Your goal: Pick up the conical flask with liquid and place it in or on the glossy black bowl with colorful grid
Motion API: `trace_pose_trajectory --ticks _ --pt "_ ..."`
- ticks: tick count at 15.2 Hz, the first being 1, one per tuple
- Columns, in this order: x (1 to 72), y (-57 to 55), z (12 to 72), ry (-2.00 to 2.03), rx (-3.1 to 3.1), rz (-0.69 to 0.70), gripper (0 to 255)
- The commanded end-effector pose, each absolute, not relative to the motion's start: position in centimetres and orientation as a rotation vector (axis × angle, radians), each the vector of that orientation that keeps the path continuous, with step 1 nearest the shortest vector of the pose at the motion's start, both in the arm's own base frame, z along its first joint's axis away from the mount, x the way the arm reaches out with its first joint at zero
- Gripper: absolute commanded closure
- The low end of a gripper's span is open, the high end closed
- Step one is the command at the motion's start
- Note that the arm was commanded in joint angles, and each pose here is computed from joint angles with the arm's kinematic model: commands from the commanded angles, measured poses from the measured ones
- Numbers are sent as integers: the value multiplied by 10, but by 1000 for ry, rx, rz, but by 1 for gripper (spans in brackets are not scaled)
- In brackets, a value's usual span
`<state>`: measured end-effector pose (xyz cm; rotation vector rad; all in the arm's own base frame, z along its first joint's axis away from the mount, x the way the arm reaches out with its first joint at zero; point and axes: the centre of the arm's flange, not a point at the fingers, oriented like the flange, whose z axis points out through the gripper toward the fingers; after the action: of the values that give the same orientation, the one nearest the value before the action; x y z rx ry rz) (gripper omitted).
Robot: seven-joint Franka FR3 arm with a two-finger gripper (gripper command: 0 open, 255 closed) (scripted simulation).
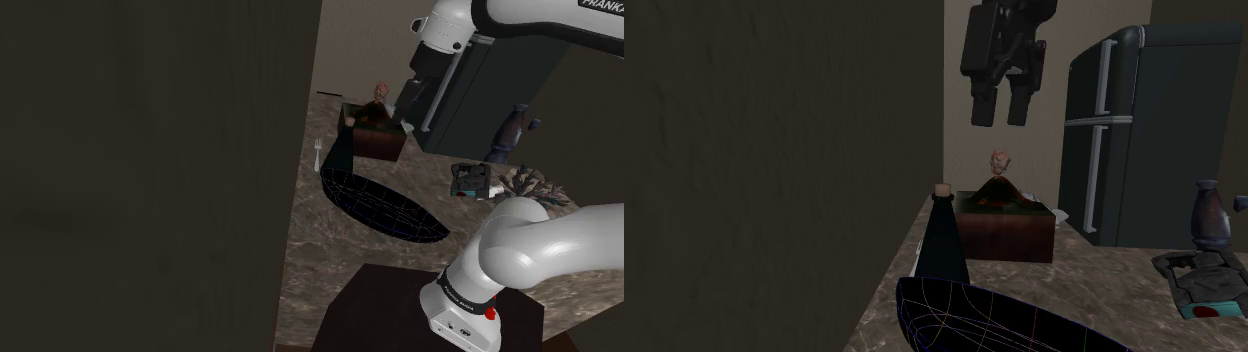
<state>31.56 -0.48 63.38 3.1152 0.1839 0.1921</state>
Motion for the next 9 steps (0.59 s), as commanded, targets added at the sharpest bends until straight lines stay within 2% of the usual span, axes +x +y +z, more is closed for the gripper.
trace_pose_trajectory --ticks 1,9 --pt "316 -5 634 184 3115 192 0" --pt "406 -60 590 97 3167 117 0"
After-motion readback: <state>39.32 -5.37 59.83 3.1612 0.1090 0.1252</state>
